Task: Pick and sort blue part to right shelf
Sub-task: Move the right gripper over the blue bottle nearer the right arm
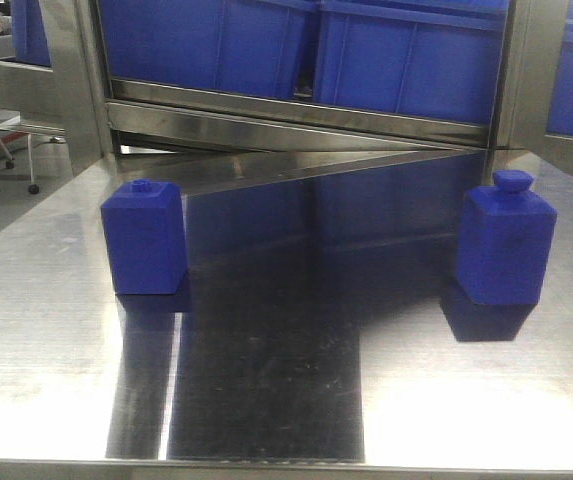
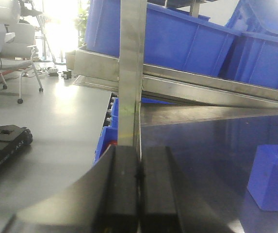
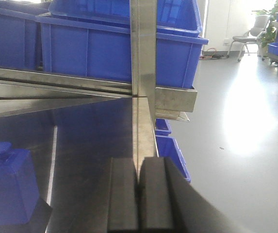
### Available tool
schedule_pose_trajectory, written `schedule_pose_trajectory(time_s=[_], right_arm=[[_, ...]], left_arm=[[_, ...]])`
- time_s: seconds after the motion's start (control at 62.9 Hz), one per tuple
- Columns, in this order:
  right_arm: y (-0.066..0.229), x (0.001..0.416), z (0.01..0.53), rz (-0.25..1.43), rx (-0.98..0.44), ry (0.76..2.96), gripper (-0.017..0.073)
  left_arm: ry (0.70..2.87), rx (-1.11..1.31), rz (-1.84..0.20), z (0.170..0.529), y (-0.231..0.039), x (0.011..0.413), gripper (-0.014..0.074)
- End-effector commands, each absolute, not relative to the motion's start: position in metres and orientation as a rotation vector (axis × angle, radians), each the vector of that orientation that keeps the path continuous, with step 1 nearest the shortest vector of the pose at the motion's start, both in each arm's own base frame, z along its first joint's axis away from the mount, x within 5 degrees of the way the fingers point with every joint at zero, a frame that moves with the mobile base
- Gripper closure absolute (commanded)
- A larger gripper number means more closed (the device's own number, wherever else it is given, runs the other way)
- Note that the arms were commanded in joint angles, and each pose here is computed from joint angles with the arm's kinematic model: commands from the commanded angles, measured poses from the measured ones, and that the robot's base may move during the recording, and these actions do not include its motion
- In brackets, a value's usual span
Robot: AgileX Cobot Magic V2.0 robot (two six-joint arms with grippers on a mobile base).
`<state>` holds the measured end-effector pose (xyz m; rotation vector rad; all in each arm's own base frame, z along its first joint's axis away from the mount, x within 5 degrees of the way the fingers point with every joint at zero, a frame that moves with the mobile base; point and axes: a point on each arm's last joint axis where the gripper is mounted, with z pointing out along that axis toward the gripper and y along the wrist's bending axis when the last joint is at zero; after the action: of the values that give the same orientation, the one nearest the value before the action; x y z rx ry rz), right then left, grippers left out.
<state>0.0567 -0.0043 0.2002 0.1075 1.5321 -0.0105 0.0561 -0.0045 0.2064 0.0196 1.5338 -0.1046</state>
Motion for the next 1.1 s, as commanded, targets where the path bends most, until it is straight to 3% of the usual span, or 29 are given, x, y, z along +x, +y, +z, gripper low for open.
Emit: schedule_pose_trajectory(time_s=[0.0,0.286,0.716,0.922,1.081], right_arm=[[-0.004,0.053,0.218,-0.008,0.101,1.392,0.0494],[-0.004,0.052,0.229,0.025,0.130,1.351,0.0494],[-0.006,0.086,0.265,0.027,0.147,1.680,0.0494],[-0.007,0.114,0.276,-0.123,-0.040,1.781,0.0494],[0.001,0.137,0.289,-0.021,-0.032,1.852,0.0494]], left_arm=[[1.450,0.005,-0.113,0.208,-0.004,0.055,0.0461],[1.450,0.005,-0.113,0.208,-0.004,0.055,0.0461],[1.450,0.005,-0.113,0.208,-0.004,0.055,0.0461],[1.450,0.005,-0.113,0.208,-0.004,0.055,0.0461],[1.450,0.005,-0.113,0.208,-0.004,0.055,0.0461]])
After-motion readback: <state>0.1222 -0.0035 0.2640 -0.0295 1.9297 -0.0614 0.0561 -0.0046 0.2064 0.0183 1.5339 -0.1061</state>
